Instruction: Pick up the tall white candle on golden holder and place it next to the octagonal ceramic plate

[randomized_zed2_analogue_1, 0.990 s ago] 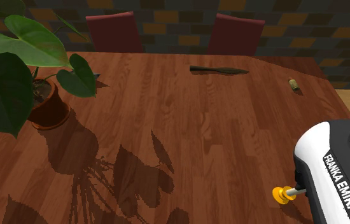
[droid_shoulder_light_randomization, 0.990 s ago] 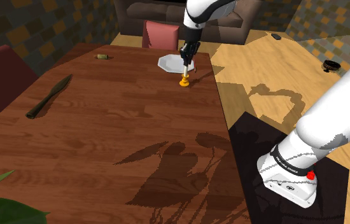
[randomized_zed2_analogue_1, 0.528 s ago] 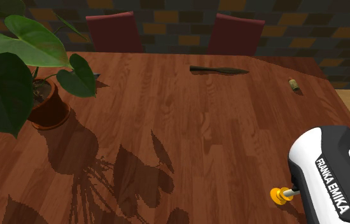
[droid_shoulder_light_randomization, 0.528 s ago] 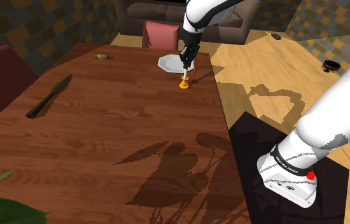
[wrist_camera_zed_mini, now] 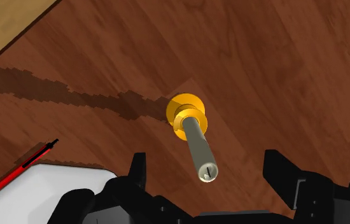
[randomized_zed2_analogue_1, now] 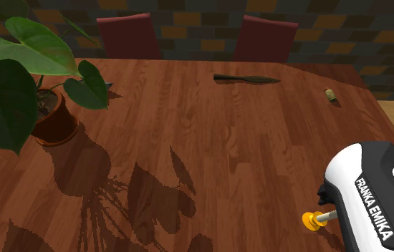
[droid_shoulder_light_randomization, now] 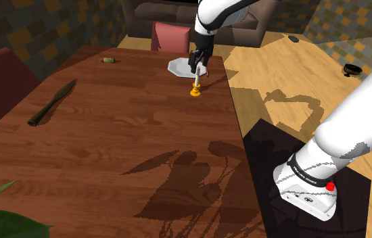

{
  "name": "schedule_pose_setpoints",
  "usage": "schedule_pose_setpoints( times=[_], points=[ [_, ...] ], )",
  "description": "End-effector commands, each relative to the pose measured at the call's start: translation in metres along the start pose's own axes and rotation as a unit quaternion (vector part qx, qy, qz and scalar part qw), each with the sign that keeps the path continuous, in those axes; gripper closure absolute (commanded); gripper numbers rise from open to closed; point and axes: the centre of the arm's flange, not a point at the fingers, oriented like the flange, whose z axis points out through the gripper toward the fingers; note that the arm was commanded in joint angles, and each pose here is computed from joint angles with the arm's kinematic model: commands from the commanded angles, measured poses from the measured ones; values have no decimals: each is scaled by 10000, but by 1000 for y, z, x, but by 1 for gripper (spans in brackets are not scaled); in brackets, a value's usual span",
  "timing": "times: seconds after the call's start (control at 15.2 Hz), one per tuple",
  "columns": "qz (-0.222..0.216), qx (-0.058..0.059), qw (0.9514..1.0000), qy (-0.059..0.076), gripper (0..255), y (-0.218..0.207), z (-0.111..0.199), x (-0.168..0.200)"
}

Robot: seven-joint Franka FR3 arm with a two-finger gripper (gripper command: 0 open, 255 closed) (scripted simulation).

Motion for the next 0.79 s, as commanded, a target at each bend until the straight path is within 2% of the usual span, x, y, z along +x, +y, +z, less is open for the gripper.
schedule_pose_setpoints(
  times=[0.0, 0.26, 0.73],
  points=[
    [0, 0, 10000, 0, 0, 0, 0, 0],
    [0, 0, 10000, 0, 0, 0, -50, 0],
    [0, 0, 10000, 0, 0, 0, -50, 0]
  ],
)
